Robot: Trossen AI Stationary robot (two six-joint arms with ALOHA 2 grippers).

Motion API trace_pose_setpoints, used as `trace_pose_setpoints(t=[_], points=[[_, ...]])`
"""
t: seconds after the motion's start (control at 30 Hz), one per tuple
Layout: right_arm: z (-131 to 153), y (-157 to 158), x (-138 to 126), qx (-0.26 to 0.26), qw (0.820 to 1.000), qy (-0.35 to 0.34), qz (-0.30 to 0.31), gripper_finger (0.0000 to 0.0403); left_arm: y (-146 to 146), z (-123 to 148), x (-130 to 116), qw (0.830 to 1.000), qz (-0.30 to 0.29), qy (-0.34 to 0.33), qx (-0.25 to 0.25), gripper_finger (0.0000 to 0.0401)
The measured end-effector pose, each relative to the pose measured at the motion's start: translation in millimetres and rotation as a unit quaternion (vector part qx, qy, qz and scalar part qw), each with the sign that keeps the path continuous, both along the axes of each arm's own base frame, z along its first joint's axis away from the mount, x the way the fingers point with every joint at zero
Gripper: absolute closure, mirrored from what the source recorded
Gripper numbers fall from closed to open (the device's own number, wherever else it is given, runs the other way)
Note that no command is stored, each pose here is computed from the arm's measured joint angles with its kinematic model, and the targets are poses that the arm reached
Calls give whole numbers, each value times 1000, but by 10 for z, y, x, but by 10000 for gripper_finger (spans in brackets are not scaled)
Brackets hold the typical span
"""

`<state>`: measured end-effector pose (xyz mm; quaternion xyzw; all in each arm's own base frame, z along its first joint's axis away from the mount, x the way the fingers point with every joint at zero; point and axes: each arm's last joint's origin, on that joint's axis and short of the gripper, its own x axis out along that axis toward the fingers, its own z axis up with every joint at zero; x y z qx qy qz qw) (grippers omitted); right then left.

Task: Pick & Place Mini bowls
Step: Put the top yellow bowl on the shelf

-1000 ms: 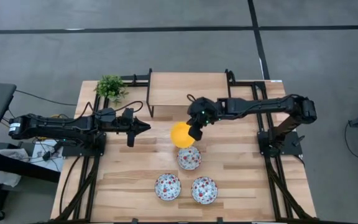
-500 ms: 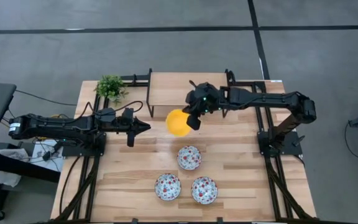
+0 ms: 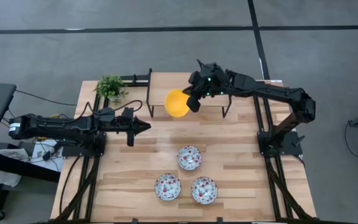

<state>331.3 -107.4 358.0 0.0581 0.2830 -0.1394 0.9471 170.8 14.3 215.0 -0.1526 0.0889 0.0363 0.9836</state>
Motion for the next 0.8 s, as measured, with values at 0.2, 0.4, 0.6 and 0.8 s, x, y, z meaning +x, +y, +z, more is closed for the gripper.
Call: trace_pose_setpoints(t=[0.2,0.4,0.6,0.8], points=[[74,-116,-46,-2,1000,-6,-17,402,33,65,7,999,7,-33,20,363],[67,-126,-107,3,999,33,-15,402,146,245,19,996,35,-69,32,363],[29,-83,-154,15,997,75,-10,402,199,555,51,990,19,-108,92,363],[-19,49,-159,28,994,107,6,402,228,844,206,980,8,-122,156,344]])
